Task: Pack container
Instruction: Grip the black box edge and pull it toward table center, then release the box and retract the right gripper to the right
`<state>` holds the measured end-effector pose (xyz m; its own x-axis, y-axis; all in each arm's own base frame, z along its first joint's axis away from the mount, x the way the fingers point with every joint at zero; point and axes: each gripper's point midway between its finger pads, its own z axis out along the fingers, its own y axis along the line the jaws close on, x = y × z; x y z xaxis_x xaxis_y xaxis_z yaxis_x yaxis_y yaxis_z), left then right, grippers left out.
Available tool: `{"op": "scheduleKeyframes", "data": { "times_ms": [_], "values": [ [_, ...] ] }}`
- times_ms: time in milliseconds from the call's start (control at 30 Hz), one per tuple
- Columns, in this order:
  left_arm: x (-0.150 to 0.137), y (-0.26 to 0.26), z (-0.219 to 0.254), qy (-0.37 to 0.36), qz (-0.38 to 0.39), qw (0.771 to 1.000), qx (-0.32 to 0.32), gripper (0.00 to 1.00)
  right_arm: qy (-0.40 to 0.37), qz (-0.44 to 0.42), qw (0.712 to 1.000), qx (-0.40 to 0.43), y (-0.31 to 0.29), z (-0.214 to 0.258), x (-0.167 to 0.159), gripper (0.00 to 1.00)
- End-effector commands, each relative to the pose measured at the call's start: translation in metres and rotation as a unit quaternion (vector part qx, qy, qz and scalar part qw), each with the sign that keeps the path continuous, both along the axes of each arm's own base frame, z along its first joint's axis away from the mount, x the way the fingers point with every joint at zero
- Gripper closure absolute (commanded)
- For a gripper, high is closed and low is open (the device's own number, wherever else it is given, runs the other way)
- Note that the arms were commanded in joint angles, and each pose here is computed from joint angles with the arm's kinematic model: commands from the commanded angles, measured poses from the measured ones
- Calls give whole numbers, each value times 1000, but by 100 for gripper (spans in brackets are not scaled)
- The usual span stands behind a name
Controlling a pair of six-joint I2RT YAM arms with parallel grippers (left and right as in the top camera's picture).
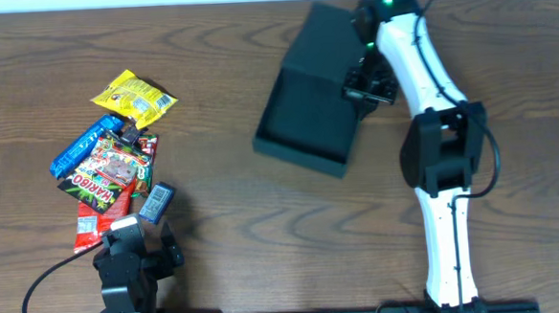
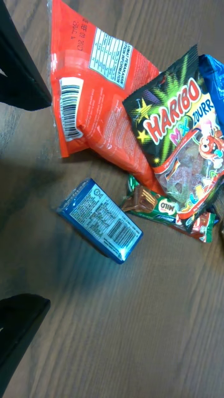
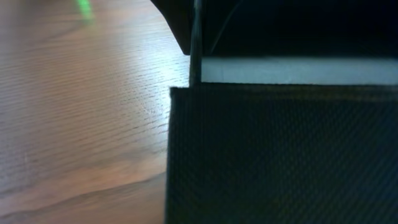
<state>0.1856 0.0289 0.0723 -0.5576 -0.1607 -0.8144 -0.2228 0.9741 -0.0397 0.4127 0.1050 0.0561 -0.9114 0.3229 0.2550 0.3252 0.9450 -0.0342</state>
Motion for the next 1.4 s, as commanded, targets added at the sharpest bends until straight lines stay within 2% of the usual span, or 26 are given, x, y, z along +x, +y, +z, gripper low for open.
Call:
{"op": "scheduleKeyframes", "data": {
  "times_ms": [0, 333, 700, 733, 800, 833, 967, 1067, 1233, 1367],
  "values": [
    [-1, 2, -5, 6, 2, 1000, 6, 5, -25, 100, 993, -50, -4, 13, 0, 98],
    [-1, 2, -5, 6, 2, 1000, 6, 5, -52, 179, 980, -69, 5, 12, 9, 99],
    [-1, 2, -5, 6, 2, 1000, 6, 5, -76, 176, 980, -60, 13, 10, 20, 98],
    [-1, 2, -5, 6, 2, 1000, 6, 5, -76, 169, 981, -62, 12, 10, 20, 91],
    [-1, 2, -5, 6, 2, 1000, 6, 5, -71, 156, 983, -64, 12, 10, 17, 10],
    [-1, 2, -5, 6, 2, 1000, 6, 5, -68, 154, 984, -63, 12, 10, 15, 1],
    [-1, 2, -5, 6, 2, 1000, 6, 5, -66, 136, 987, -54, 14, 24, 9, 1],
    [-1, 2, -5, 6, 2, 1000, 6, 5, -107, 122, 986, -48, 16, 57, 13, 1],
    [-1, 2, -5, 6, 2, 1000, 6, 5, -244, 127, 961, -27, 19, 165, 7, 1],
    [-1, 2, -5, 6, 2, 1000, 6, 5, -337, 151, 929, -6, 20, 246, -25, 1]
  ]
}}
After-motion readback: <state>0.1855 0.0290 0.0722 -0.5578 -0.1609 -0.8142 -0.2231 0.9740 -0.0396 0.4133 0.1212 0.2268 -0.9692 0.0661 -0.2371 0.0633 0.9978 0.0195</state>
